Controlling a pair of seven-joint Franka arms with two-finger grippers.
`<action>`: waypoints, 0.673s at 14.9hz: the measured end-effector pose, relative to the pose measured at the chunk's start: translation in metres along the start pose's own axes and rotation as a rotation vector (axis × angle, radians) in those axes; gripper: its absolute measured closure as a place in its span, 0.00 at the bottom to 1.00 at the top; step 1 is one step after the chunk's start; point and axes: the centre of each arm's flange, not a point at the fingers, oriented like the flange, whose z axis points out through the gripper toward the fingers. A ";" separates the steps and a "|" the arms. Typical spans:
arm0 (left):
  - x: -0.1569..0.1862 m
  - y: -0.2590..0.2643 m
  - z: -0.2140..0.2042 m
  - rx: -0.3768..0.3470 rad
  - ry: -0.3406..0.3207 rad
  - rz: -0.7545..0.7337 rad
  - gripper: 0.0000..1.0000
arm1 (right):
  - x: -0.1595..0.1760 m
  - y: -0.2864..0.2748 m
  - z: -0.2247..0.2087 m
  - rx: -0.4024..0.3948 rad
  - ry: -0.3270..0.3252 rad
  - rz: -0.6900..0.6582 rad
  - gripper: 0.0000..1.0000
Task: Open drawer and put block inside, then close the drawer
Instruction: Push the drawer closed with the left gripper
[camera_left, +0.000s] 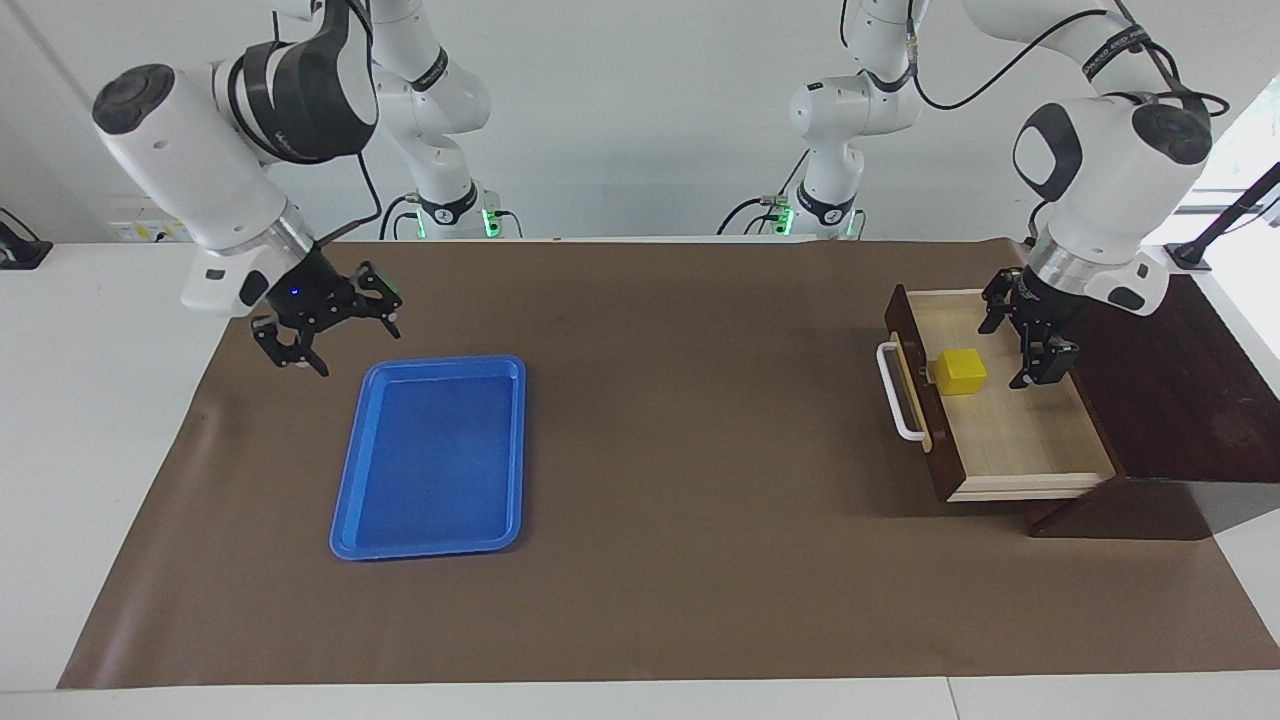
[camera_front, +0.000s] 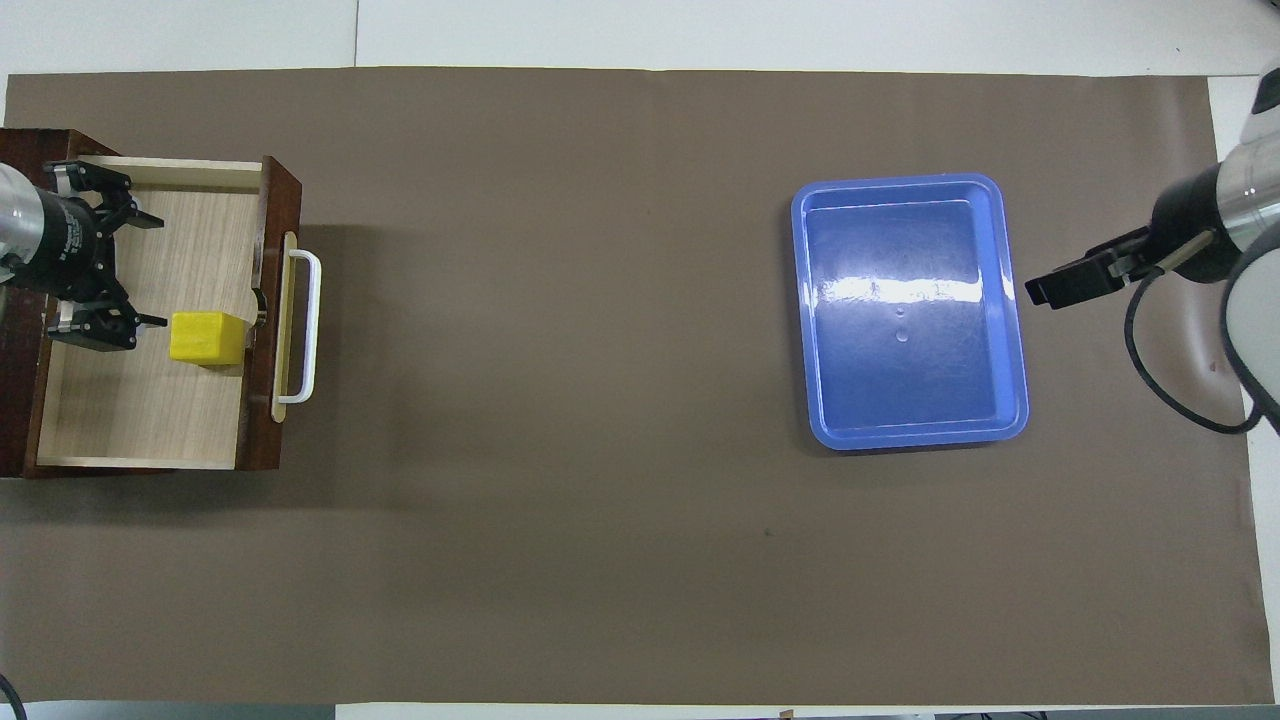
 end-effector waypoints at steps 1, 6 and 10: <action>-0.029 0.000 0.005 0.006 -0.004 0.000 0.00 | -0.013 -0.005 -0.012 -0.001 -0.026 0.064 0.00; -0.121 -0.020 0.082 0.054 0.032 0.045 0.00 | -0.049 -0.002 -0.030 -0.004 -0.095 0.373 0.00; -0.092 -0.018 0.103 0.048 0.063 0.064 0.00 | -0.050 0.007 -0.003 -0.051 -0.120 0.404 0.00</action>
